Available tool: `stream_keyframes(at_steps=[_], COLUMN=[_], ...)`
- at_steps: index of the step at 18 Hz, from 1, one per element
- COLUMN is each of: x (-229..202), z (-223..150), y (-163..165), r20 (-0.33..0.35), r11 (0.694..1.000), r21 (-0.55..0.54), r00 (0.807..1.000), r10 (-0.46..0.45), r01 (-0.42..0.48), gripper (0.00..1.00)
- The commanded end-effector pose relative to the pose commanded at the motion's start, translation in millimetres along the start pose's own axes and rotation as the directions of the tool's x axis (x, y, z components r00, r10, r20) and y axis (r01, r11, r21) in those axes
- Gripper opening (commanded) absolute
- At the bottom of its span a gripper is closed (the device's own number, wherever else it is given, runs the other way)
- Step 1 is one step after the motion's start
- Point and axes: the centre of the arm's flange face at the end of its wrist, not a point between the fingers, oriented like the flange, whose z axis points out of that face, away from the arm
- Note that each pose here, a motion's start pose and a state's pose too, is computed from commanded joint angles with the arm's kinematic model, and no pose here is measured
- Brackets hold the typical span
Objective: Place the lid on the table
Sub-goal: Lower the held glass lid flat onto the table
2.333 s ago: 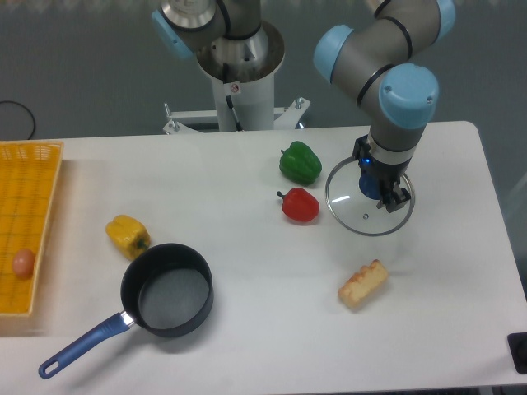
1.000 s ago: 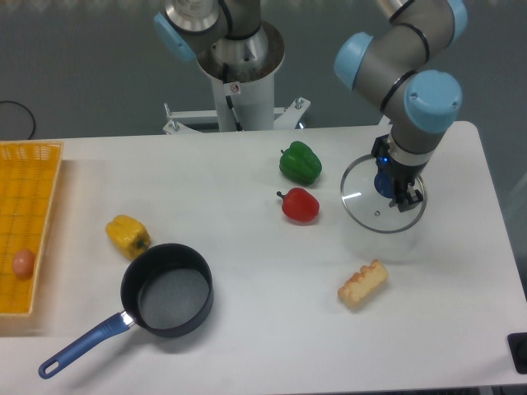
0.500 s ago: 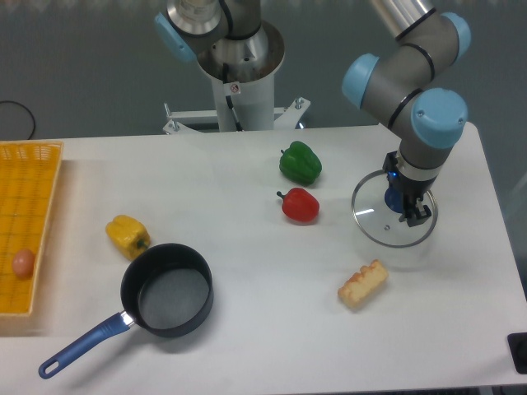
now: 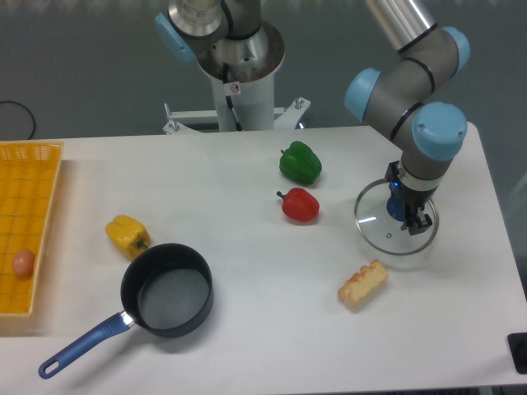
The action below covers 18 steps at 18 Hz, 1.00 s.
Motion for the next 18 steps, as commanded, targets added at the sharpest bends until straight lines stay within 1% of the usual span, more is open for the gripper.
stream_keyframes(at_steps=[9,18], x=[-5,-12], z=[17,25], y=[5,6], r20=[-0.002,0.015], r11=[1.000,1.000], r21=[0.003,0.015], r00=[1.000,1.000], r10=[-0.004,-0.005], r01=[0.004,0.005], gripper=[0.64,0.63])
